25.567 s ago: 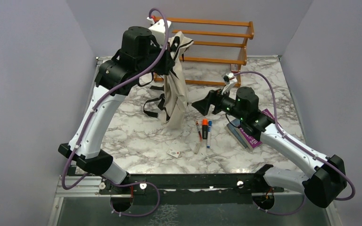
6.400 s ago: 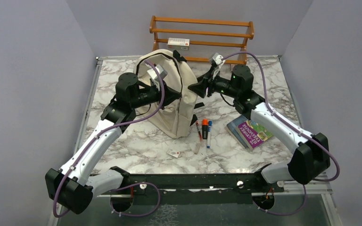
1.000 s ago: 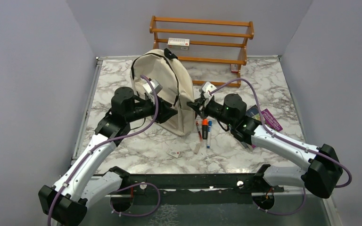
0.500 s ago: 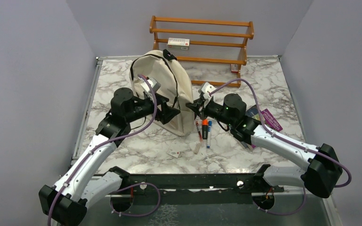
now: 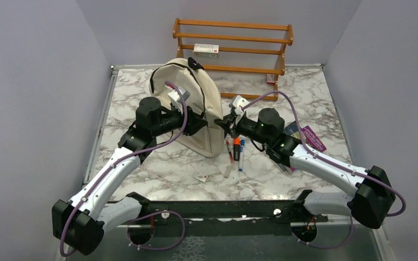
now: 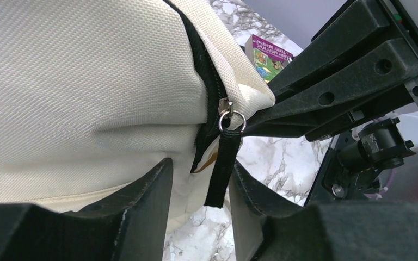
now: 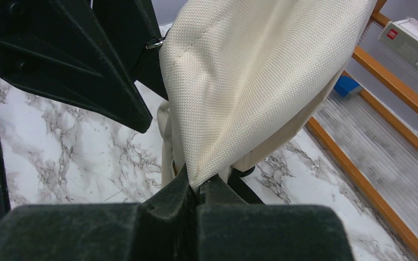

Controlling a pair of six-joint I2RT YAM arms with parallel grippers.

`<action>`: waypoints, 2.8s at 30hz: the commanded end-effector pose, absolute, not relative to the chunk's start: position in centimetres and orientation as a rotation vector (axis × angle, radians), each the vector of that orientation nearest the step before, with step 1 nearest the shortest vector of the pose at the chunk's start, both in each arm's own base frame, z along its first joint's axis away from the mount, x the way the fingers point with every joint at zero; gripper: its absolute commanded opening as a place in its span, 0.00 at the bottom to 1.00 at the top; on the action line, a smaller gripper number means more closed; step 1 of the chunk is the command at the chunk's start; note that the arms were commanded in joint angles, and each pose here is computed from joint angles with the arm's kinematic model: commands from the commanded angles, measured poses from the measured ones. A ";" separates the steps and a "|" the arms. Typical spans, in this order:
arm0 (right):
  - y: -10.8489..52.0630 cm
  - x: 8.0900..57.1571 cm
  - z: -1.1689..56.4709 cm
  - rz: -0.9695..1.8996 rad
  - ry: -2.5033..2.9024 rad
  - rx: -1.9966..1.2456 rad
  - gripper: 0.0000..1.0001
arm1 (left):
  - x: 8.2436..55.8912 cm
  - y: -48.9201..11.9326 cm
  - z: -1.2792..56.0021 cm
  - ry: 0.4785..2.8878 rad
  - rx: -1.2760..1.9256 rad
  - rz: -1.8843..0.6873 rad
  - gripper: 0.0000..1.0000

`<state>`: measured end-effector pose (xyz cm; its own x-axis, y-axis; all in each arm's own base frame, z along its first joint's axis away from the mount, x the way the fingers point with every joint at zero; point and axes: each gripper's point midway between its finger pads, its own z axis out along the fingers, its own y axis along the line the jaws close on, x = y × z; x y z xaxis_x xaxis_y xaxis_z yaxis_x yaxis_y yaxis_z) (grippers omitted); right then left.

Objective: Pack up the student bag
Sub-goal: Unzip the student bag at the center of the board.

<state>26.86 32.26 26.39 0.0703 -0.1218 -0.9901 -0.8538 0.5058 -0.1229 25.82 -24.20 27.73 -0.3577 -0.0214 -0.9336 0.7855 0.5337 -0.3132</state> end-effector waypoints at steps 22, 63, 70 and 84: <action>32.5 26.8 29.8 0.697 1.297 -0.879 0.00 | 24.8 -24.8 31.8 1.611 0.705 -1.030 0.10; 29.2 29.3 24.3 0.393 1.392 -0.922 0.01 | 31.4 -14.1 39.6 1.648 0.282 -0.312 0.00; 28.6 29.7 24.3 0.376 1.421 -0.874 0.00 | 32.7 -9.9 38.3 1.704 0.092 -0.120 0.00; 28.2 29.1 23.9 0.403 1.444 -0.853 0.00 | 34.9 -1.4 31.1 1.888 -0.193 0.067 0.00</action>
